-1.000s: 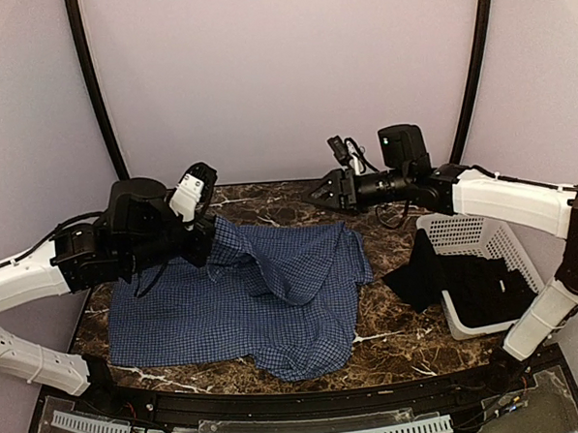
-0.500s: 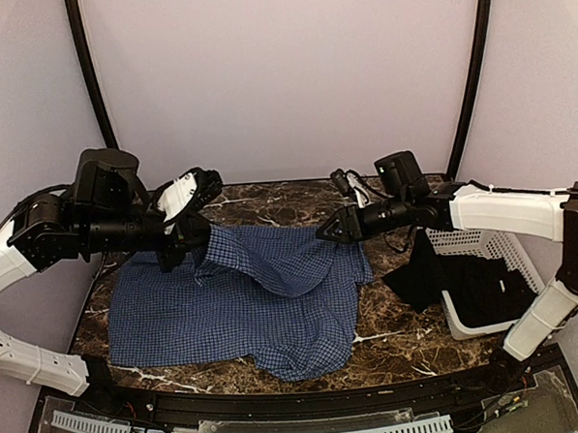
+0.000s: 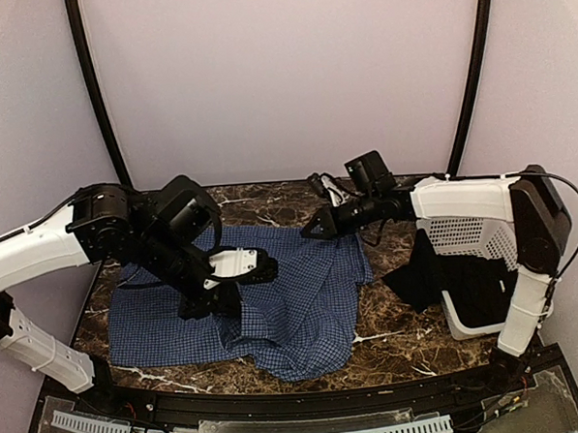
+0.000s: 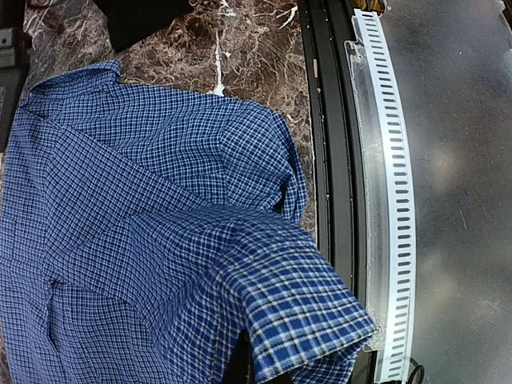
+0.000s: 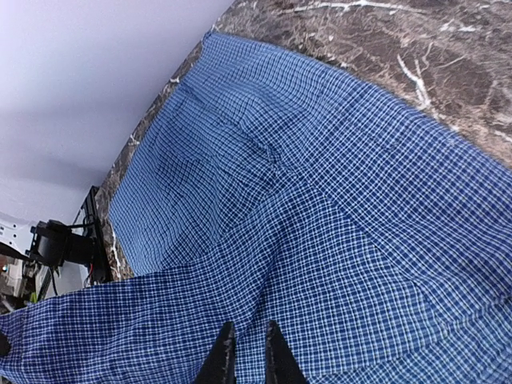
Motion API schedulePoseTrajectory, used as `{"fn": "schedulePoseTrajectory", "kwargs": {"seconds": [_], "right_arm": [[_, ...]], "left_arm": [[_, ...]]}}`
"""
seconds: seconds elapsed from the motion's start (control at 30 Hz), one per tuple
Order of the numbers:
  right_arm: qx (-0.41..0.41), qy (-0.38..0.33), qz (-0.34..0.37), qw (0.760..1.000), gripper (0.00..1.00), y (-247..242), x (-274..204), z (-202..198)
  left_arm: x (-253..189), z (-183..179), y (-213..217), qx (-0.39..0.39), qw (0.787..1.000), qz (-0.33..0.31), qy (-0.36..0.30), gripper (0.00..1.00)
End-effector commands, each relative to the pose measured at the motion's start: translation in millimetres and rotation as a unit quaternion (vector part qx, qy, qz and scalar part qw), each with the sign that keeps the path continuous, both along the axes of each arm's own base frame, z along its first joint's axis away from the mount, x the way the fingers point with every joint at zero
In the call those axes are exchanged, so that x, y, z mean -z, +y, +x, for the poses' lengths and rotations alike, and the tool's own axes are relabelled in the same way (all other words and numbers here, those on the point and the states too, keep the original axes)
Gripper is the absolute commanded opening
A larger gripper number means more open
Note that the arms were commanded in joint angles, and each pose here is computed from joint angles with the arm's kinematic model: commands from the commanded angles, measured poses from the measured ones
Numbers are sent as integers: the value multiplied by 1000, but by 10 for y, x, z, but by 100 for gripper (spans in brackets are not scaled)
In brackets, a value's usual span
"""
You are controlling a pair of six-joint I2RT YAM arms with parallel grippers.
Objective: Fold and stack the mixed laundry pile
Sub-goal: Adjust the 1/3-folded shirt at the center of the board.
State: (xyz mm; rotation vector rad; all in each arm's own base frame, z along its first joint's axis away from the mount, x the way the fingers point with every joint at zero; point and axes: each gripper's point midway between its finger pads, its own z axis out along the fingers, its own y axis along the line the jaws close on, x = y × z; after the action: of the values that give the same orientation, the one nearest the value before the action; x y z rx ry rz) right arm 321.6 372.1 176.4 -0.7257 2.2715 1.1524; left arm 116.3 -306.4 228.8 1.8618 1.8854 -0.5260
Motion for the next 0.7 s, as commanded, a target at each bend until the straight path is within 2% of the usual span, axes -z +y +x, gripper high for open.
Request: {"fn": "schedulePoseTrajectory", "kwargs": {"seconds": [0.0,0.23,0.47,0.57,0.67], "right_arm": [[-56,39,0,998,9,419,285,-79],[-130,59,-32,989,7,1071,732,-299],[-149,101,-61,982,8,1204,1222,-361],[-169,121,-72,975,14,1099,1348,-539],[-158,110,-72,979,29,893,1208,-509]], "left_arm": [[-113,-141,122,14,1000,-6,9,0],[-283,-186,142,27,999,-35,-5,0],[-347,56,-15,-17,996,-81,-40,0],[-579,326,-89,-70,985,-143,-61,0],[-751,734,54,-154,966,-192,-74,0]]}}
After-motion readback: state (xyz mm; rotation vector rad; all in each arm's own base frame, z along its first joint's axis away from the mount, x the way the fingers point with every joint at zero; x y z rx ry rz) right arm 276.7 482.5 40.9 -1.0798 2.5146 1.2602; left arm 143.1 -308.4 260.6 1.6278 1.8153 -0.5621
